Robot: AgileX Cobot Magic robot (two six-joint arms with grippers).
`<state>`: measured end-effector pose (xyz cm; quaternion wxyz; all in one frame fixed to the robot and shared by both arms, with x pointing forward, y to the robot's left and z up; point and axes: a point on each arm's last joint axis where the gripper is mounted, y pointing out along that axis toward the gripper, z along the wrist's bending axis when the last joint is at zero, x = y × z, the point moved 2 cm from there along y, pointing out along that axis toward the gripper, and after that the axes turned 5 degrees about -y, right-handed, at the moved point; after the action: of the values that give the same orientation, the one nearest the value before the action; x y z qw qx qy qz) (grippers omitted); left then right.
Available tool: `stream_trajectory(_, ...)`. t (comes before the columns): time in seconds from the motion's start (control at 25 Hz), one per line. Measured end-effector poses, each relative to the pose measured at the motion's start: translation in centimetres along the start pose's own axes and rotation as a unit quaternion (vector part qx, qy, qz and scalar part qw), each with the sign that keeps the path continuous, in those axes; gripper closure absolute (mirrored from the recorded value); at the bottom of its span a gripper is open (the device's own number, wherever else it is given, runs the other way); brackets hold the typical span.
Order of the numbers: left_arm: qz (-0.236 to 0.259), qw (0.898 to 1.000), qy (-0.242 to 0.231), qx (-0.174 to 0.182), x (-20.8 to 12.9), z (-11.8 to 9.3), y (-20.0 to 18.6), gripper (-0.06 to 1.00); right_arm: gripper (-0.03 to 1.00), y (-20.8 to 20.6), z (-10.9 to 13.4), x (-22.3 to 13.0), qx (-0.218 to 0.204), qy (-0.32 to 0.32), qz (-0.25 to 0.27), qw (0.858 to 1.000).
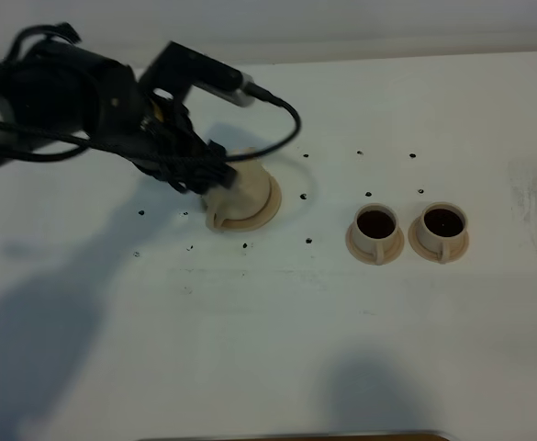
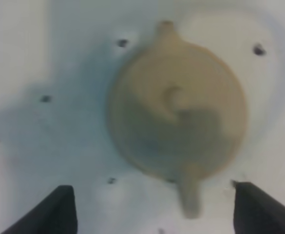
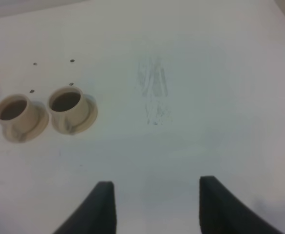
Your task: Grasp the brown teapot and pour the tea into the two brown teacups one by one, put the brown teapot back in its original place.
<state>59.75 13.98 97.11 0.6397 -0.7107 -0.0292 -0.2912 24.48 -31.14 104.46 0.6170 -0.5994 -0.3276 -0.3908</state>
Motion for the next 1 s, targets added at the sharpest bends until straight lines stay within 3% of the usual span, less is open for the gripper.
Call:
stream_trajectory(0.36,0.013,0.994,-0.07,0.08,-1.2,8.9,-4.2,0.32,0.56,0.0,0.0,0.0,0.0,0.0,0.0,1.0)
stream_trajectory(0.6,-0.009,0.984,-0.128,0.124,-5.8,12.7,-9.2,0.32,0.56,0.0,0.0,0.0,0.0,0.0,0.0,1.0)
stream_trajectory(0.76,-0.047,0.976,-0.154,0.148,-10.0,13.0,-12.6,0.32,0.56,0.0,0.0,0.0,0.0,0.0,0.0,1.0)
stream_trajectory(1.0,-0.082,0.973,-0.171,0.133,-16.3,9.7,-16.4,0.32,0.56,0.0,0.0,0.0,0.0,0.0,0.0,1.0)
